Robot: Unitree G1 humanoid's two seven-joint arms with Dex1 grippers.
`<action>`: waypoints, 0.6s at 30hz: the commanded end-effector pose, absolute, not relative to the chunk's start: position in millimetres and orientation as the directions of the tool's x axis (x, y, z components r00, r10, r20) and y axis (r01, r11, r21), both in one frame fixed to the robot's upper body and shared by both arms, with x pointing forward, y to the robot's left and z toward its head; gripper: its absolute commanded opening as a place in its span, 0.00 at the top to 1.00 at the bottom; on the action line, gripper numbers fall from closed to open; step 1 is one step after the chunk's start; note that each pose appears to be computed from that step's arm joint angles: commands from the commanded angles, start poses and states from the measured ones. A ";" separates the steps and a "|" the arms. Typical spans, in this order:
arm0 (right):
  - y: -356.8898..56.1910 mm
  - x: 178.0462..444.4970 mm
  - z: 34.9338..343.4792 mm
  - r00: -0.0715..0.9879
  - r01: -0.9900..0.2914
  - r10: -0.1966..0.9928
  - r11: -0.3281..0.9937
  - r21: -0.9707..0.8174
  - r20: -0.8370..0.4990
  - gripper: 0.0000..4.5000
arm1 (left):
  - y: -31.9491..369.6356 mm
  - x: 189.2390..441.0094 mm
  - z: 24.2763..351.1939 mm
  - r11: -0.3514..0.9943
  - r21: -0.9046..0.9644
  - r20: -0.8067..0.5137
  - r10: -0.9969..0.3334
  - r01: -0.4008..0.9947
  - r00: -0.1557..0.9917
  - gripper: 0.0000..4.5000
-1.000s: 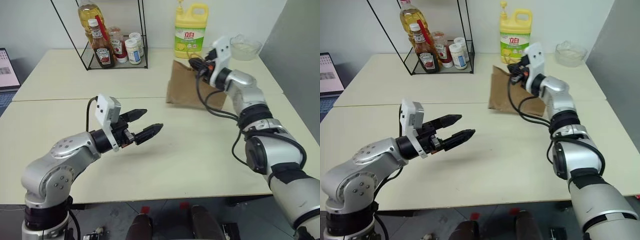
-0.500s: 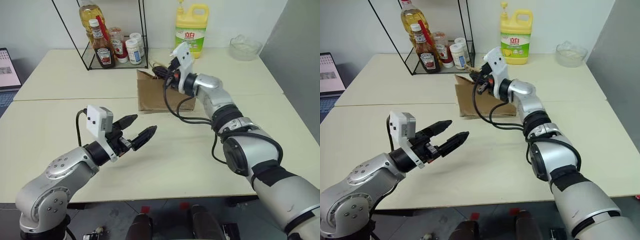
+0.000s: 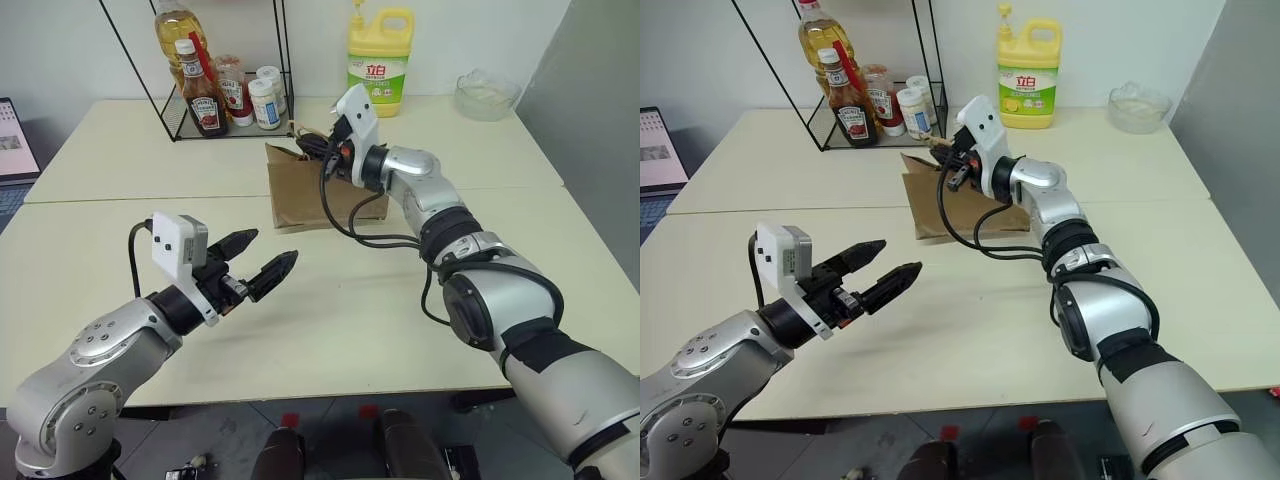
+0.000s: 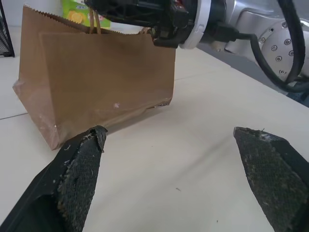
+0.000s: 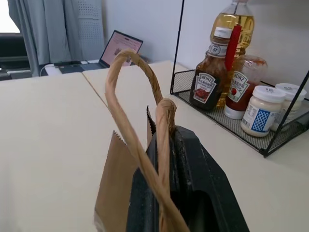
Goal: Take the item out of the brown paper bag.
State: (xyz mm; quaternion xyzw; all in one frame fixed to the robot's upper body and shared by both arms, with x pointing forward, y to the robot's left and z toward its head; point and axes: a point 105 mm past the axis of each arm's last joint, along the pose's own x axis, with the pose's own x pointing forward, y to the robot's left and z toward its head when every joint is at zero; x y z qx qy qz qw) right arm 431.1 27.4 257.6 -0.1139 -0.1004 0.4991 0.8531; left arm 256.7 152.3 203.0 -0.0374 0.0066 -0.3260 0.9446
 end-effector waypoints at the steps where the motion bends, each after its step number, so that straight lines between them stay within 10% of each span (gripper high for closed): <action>1: 35.3 424.3 284.1 0.446 -0.810 0.887 0.458 -0.366 0.124 1.00 | 150.3 253.3 211.4 0.780 -0.037 0.039 -0.623 0.625 0.781 0.00; 18: 34.9 434.0 258.2 0.535 -0.786 0.841 0.528 -0.323 0.074 1.00 | 149.3 255.7 212.5 0.779 -0.030 0.045 -0.625 0.627 0.779 0.00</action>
